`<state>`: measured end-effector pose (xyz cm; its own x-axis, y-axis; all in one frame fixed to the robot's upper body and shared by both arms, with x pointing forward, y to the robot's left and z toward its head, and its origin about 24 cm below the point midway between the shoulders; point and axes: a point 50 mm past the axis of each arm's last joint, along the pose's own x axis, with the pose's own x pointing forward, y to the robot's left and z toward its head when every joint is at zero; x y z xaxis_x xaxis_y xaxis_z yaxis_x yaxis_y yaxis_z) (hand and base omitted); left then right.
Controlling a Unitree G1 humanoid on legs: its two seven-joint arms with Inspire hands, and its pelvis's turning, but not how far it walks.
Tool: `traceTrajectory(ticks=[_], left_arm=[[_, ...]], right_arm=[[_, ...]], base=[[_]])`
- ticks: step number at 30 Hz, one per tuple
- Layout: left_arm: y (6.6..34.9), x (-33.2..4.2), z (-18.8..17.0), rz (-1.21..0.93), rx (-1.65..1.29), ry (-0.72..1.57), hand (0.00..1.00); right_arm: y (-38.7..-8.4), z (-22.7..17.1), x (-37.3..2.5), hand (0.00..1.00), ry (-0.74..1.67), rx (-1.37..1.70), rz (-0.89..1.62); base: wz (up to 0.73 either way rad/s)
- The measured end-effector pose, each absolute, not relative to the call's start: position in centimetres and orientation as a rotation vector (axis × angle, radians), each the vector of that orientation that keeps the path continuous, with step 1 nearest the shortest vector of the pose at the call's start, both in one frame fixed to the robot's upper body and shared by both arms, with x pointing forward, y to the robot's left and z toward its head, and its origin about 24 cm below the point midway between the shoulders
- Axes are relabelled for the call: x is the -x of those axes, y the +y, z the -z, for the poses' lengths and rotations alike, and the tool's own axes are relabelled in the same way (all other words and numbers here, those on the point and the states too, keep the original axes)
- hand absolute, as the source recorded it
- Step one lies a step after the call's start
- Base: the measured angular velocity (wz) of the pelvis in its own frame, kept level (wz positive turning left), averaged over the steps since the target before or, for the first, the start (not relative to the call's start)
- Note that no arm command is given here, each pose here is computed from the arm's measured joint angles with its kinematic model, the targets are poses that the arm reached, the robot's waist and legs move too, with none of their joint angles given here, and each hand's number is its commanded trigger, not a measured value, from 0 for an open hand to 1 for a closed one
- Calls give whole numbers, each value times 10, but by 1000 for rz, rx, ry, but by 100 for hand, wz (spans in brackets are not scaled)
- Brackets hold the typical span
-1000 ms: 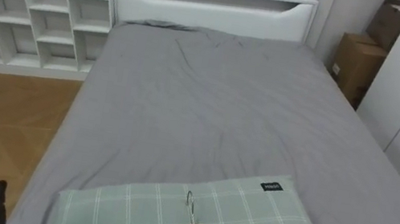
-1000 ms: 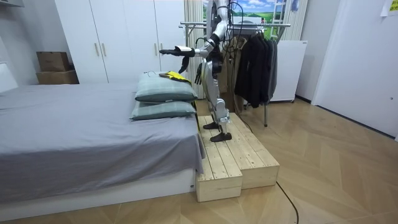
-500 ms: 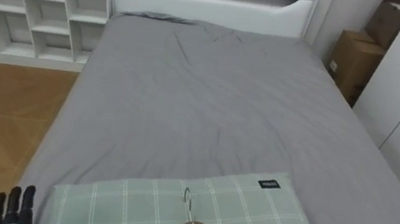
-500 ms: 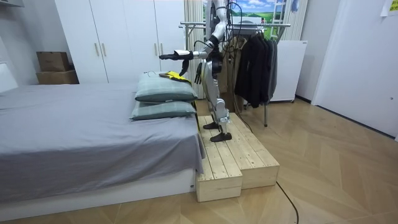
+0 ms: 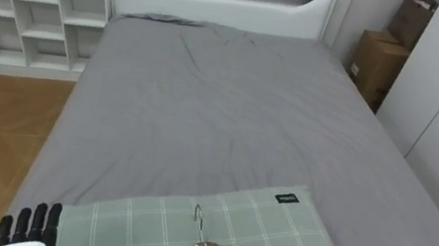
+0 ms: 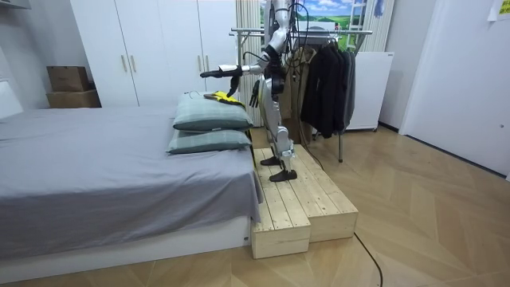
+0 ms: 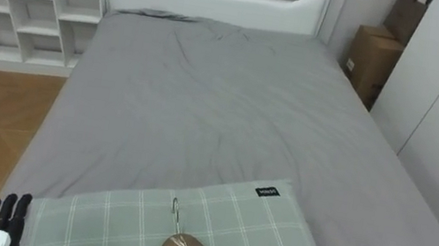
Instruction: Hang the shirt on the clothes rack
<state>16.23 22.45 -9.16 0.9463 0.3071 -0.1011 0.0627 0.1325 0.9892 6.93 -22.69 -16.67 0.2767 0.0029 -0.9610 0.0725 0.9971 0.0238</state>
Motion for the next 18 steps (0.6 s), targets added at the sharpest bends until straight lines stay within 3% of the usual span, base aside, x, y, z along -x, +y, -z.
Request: traceTrajectory(ticks=[18], left_arm=[[197, -192, 73, -149, -1374, 136, 0]], right_arm=[[-222, 167, -75, 0, 1277, -70, 38]], base=[[0]])
